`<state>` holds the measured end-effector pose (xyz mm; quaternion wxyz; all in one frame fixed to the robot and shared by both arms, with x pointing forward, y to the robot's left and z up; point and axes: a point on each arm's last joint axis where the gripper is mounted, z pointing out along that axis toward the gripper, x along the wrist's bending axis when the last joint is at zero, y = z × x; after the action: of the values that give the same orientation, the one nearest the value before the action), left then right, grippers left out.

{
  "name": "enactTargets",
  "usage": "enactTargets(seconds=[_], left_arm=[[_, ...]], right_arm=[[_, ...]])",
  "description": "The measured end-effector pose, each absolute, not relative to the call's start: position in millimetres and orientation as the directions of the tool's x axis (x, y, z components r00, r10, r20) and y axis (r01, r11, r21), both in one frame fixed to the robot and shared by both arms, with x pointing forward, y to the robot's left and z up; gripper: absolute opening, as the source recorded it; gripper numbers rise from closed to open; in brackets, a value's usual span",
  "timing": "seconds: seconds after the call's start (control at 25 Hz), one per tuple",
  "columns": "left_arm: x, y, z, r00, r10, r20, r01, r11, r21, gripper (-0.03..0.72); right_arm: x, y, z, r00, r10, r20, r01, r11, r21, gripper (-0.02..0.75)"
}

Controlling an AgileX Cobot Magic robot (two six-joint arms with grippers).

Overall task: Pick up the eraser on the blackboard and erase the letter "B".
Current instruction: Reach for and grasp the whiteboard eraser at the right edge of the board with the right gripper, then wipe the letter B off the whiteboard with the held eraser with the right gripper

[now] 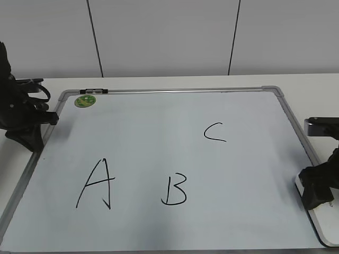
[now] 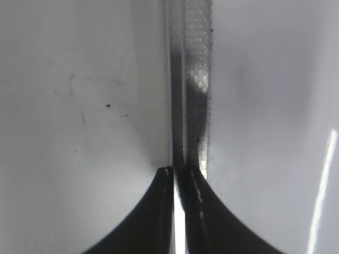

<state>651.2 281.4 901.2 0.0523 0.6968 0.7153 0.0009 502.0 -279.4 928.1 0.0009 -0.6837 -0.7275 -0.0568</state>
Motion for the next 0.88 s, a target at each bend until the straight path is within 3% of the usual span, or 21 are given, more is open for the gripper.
enactTargets(seconds=[0.2,0.6,0.72,0.88], left_arm=[[651,281,901,-0.023,0.997,-0.074,0.997,0.029,0.074,0.03],[651,281,901,-0.023,0.997,-0.074,0.997,0.029,0.074,0.031],[651,281,901,-0.025,0.997,-0.076,0.997,0.031,0.074,0.031],[651,281,901,-0.025,0.997,-0.076,0.997,0.031,0.074,0.031]], right_arm=[[502,-279,928,-0.067,0.995,0.077,0.995,0.06,0.081,0.516],[503,-277,930,-0.029,0.993,0.111,0.997,0.021,0.074,0.512],[507,-270,938,-0.002,0.984,0.177,0.999,-0.006,0.043,0.512],[522,-255,959,-0.064,0.976,0.207,0.996,0.05,0.074,0.512]])
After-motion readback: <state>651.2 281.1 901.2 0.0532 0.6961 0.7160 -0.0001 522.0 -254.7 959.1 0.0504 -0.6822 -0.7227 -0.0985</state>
